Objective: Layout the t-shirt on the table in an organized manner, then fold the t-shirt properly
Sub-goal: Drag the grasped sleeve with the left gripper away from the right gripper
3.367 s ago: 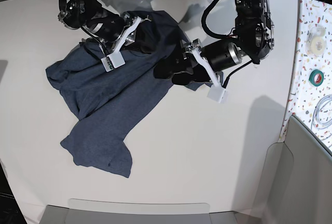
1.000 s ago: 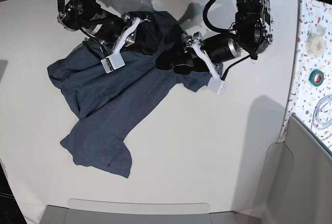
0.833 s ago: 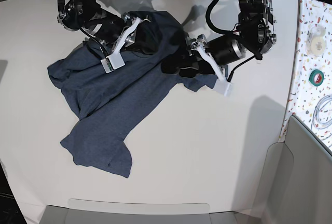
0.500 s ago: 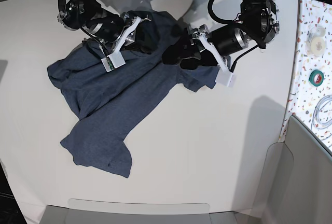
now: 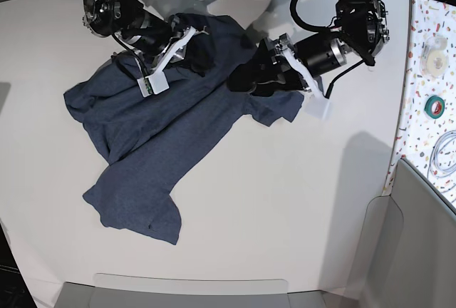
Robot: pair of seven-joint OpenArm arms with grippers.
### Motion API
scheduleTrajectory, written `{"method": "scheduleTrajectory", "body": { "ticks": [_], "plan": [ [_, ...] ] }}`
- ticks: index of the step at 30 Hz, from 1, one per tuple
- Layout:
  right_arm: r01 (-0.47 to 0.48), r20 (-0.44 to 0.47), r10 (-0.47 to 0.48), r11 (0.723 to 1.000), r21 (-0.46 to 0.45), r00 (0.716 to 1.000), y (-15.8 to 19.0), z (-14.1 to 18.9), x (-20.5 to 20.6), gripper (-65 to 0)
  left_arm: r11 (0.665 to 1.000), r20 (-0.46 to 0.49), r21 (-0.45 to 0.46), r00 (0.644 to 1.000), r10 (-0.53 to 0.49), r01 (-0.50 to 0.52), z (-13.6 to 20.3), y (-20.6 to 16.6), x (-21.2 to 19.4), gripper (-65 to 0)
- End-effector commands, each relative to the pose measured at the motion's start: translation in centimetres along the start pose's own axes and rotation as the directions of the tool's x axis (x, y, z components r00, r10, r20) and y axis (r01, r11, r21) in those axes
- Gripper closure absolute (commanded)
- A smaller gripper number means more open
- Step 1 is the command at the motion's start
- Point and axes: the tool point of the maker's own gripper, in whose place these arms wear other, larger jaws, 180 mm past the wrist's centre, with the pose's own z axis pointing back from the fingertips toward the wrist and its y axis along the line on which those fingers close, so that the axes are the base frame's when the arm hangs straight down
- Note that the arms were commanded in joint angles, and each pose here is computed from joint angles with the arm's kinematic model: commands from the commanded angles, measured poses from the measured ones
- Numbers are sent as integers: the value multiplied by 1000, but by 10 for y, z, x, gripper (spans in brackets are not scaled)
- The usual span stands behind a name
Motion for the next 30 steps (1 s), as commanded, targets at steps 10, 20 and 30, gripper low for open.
{"method": "scheduleTrajectory", "body": {
  "ticks": [10, 20, 30],
  "plan": [
    [-31, 63, 29, 999, 28, 998, 9, 0, 21, -16, 1000, -15, -11, 1000, -3, 3, 0, -7, 7, -476],
    [-83, 71, 85, 996, -30, 994, 2, -3, 30, -17, 997, 66, 79, 998, -24, 19, 22, 15, 34, -476],
    [-103, 44, 103, 995, -6, 994, 11, -6, 23, -131, 971, 55, 222, 993, -104, 90, 60, 46, 55, -476]
  ]
}}
